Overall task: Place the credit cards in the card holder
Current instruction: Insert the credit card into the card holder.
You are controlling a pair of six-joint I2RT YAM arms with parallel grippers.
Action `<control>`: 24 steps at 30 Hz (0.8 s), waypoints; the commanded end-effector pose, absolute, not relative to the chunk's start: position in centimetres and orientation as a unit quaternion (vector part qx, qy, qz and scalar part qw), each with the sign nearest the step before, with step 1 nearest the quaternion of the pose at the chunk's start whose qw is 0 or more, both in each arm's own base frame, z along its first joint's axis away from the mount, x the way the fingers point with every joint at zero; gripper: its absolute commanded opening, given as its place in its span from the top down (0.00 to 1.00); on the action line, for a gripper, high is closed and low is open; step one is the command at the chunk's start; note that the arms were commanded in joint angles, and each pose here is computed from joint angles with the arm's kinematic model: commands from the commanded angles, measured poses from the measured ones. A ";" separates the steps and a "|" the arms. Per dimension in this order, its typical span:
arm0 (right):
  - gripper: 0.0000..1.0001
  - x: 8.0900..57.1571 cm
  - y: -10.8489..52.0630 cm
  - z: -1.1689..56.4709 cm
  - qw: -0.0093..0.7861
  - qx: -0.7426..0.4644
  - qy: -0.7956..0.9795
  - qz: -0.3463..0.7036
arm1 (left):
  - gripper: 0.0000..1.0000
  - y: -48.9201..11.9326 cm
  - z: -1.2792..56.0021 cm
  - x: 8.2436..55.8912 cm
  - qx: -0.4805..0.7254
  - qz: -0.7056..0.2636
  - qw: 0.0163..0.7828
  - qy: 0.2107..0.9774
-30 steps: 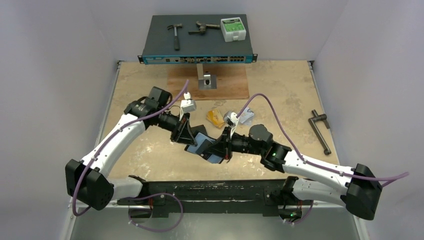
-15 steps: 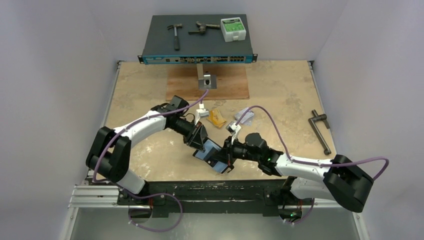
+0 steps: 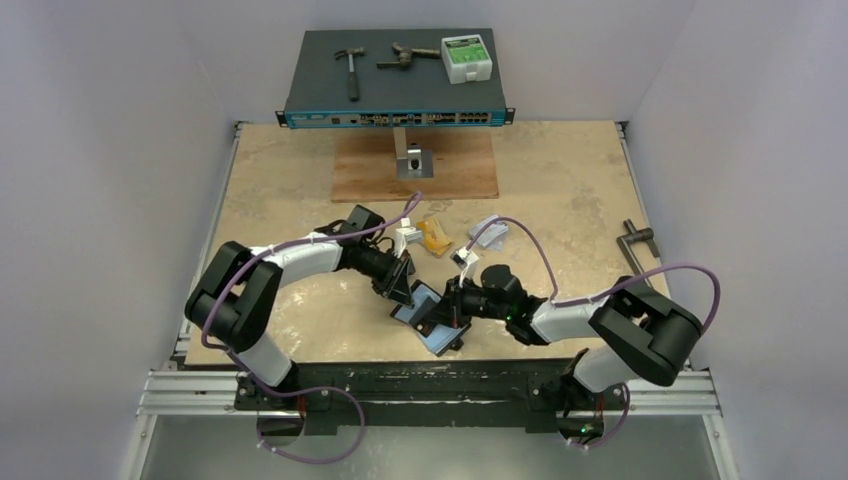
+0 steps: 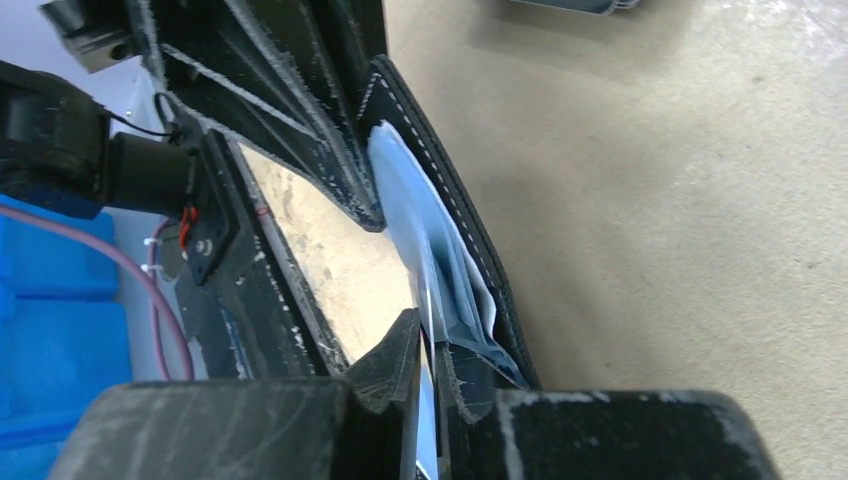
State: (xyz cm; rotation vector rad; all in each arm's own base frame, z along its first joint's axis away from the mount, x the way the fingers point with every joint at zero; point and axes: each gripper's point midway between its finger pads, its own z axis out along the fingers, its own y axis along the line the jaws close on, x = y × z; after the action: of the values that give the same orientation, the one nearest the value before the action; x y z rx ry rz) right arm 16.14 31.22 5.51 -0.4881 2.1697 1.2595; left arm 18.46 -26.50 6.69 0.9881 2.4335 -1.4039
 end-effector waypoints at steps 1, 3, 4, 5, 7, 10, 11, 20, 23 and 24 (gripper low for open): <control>0.86 17.0 31.3 5.2 0.286 -0.173 0.814 0.475 | 0.94 -27.3 6.3 19.6 0.322 -0.458 0.107 0.822; 0.77 17.2 30.8 4.3 0.278 -0.167 0.827 0.459 | 0.95 -27.0 5.6 19.8 0.310 -0.443 0.104 0.835; 0.74 17.3 30.5 3.9 0.276 -0.165 0.834 0.449 | 0.95 -26.9 5.4 19.8 0.304 -0.438 0.103 0.840; 0.70 17.4 30.2 3.7 0.275 -0.163 0.840 0.439 | 0.95 -26.8 5.3 19.8 0.299 -0.435 0.103 0.843; 0.64 17.6 29.7 3.5 0.275 -0.161 0.849 0.422 | 0.96 -26.6 5.0 19.9 0.291 -0.427 0.102 0.850; 0.58 18.1 29.1 3.8 0.280 -0.163 0.859 0.396 | 0.96 -26.5 4.5 20.0 0.278 -0.417 0.096 0.860; 0.57 18.3 28.9 3.9 0.282 -0.165 0.862 0.388 | 0.96 -26.5 4.4 20.0 0.275 -0.415 0.092 0.862; 0.42 19.3 27.7 3.1 0.271 -0.180 0.891 0.317 | 0.96 -26.7 3.8 19.8 0.272 -0.407 0.079 0.869; 0.43 19.4 27.5 2.9 0.266 -0.184 0.896 0.304 | 0.97 -26.6 3.7 19.9 0.270 -0.404 0.079 0.870; 0.44 19.5 27.3 2.8 0.267 -0.182 0.898 0.300 | 0.97 -26.6 3.7 19.9 0.270 -0.404 0.079 0.871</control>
State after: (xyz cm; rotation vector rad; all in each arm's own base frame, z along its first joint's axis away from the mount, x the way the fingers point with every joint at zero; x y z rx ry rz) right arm 18.77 28.66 3.58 -0.4824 2.3781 0.9352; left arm 19.18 -26.16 3.28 0.8059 2.6292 -1.2229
